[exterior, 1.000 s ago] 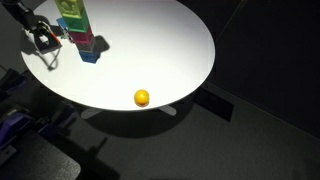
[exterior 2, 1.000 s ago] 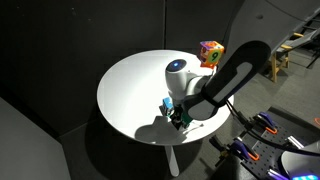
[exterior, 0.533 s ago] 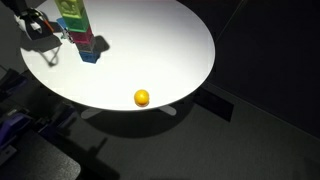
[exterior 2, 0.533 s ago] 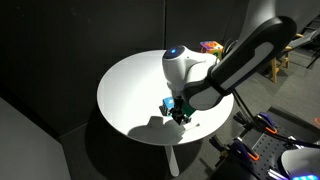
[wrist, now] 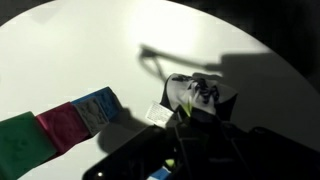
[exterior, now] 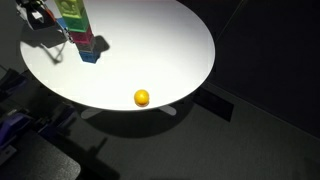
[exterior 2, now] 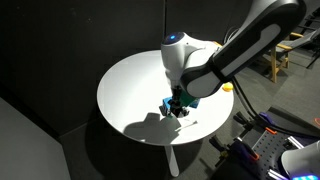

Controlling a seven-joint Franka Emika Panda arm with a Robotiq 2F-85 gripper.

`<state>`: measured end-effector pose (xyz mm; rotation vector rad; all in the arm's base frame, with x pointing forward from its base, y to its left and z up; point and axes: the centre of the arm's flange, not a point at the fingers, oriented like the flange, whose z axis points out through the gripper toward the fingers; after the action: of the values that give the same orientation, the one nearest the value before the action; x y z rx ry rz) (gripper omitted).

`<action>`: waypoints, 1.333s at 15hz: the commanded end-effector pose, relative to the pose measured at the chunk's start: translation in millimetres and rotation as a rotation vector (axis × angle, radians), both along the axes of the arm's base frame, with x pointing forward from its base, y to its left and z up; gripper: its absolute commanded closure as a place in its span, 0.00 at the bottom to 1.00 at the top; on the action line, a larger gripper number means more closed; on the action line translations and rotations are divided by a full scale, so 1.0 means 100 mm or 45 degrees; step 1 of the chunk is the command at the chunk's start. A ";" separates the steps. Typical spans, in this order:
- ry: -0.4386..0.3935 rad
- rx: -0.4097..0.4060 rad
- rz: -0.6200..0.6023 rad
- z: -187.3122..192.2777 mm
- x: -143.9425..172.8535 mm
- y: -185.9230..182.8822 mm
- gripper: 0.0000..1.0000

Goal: Pick up the block with the number one on it and put it on the block with the number four on it

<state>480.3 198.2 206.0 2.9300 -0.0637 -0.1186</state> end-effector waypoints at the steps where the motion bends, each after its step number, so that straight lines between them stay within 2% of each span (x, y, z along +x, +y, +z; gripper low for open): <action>1: -0.006 -0.009 -0.012 0.14 0.20 -0.03 0.91; 8: -0.008 -0.027 -0.044 0.24 0.51 -0.01 0.91; 14: -0.004 -0.031 -0.064 0.15 0.77 -0.02 0.91; 20: 0.003 -0.042 -0.083 0.06 0.88 -0.07 0.91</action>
<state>554.3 193.1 211.3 2.9128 -0.1617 -0.1170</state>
